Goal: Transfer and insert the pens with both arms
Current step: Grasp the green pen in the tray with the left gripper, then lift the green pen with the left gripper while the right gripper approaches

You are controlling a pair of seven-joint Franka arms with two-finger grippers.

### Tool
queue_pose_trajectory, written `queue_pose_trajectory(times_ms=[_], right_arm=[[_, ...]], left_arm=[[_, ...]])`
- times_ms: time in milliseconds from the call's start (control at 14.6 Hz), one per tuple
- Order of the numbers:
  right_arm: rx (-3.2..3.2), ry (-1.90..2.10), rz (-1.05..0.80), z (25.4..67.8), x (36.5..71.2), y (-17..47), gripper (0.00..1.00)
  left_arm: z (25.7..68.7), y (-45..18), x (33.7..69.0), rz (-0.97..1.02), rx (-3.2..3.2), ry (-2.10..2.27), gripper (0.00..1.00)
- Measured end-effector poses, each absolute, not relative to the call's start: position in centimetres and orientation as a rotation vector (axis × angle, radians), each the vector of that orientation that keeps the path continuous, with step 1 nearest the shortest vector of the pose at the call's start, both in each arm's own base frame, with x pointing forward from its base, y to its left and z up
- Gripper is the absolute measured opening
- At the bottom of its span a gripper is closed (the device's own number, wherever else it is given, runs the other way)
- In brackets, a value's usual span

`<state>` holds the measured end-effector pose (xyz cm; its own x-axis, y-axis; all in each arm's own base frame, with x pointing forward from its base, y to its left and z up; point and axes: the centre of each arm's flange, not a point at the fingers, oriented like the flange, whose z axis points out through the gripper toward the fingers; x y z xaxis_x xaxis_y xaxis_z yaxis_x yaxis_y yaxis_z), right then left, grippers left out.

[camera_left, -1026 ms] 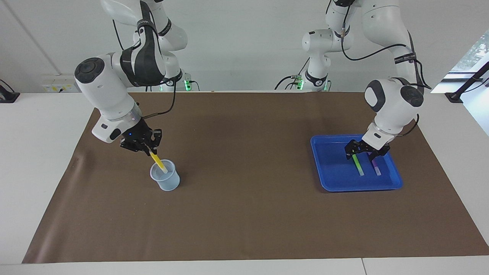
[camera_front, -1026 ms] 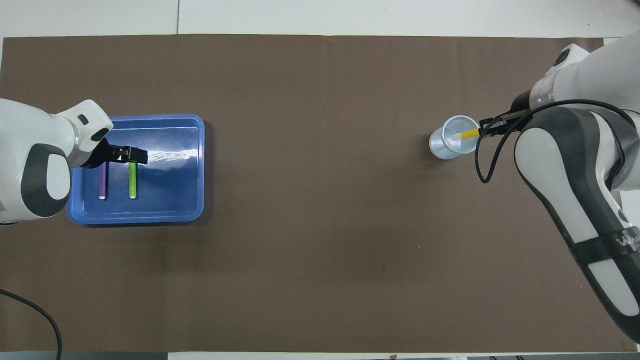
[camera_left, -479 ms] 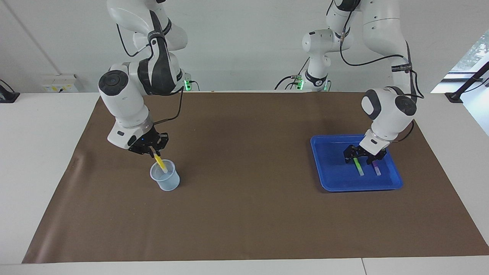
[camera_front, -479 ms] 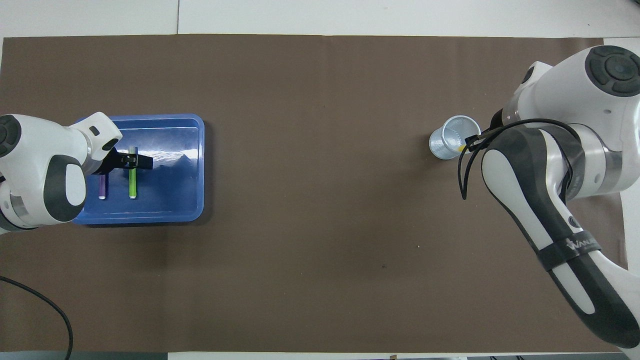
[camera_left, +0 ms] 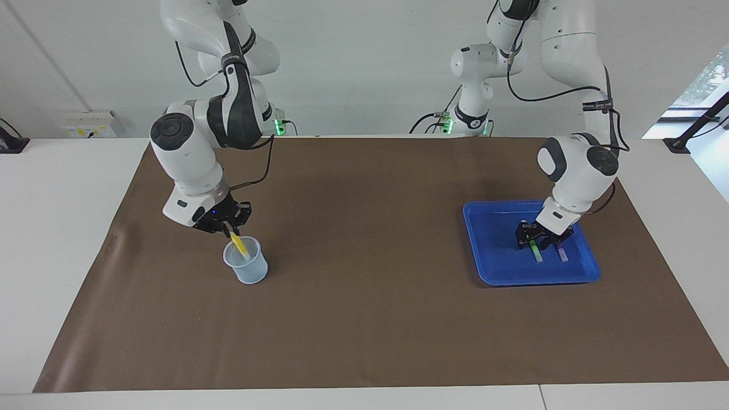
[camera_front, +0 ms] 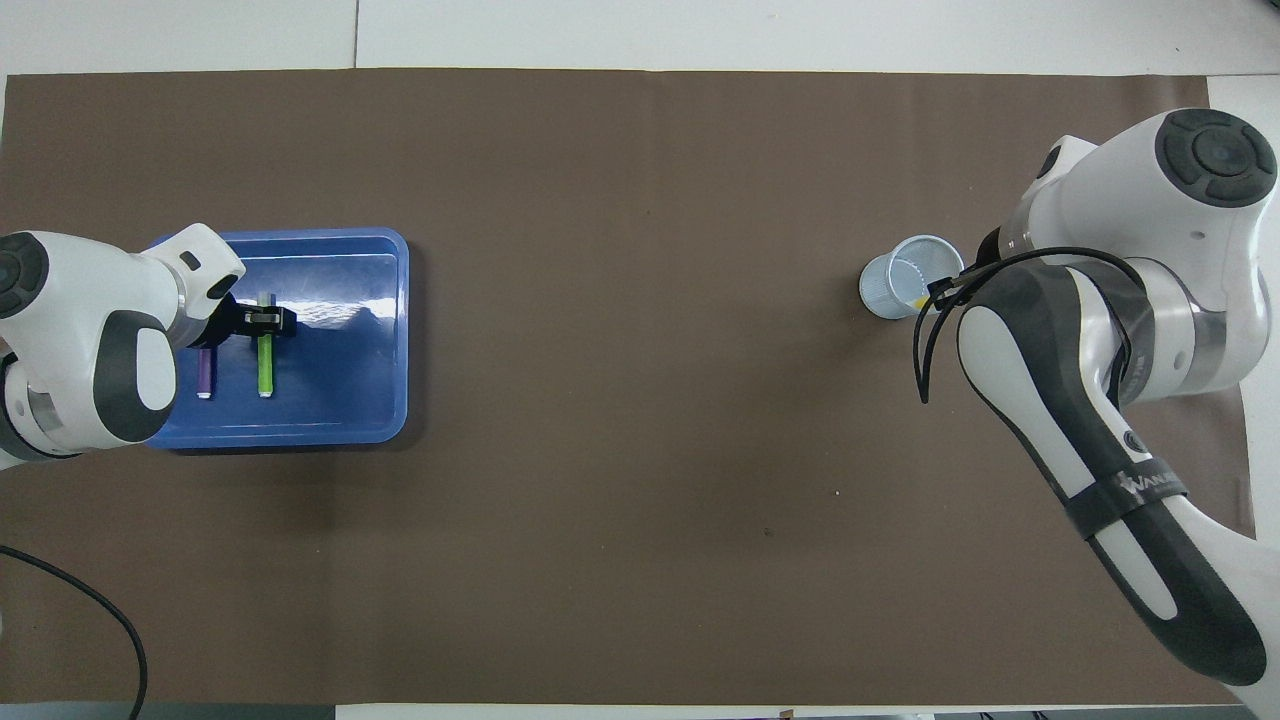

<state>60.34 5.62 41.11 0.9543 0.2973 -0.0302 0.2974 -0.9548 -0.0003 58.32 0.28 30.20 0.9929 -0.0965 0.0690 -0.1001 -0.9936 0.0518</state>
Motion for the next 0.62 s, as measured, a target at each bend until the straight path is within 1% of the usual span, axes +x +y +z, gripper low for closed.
queue_pose_trajectory(times_ms=[205, 479, 616], right_arm=[[3.101, 0.472, -0.05, 40.5, 60.4, 5.6, 0.18], [3.095, 0.504, -0.012, 40.5, 60.7, 5.4, 0.18], [3.094, 0.508, -0.012, 40.5, 60.7, 5.4, 0.18]], left_arm=[[30.3, 0.6, 58.3, 0.102, 3.083, -0.134, 0.17], [30.7, 0.2, 58.1, 0.067, 3.081, -0.04, 0.17], [32.0, -0.7, 58.2, 0.049, 3.076, 0.062, 0.17]])
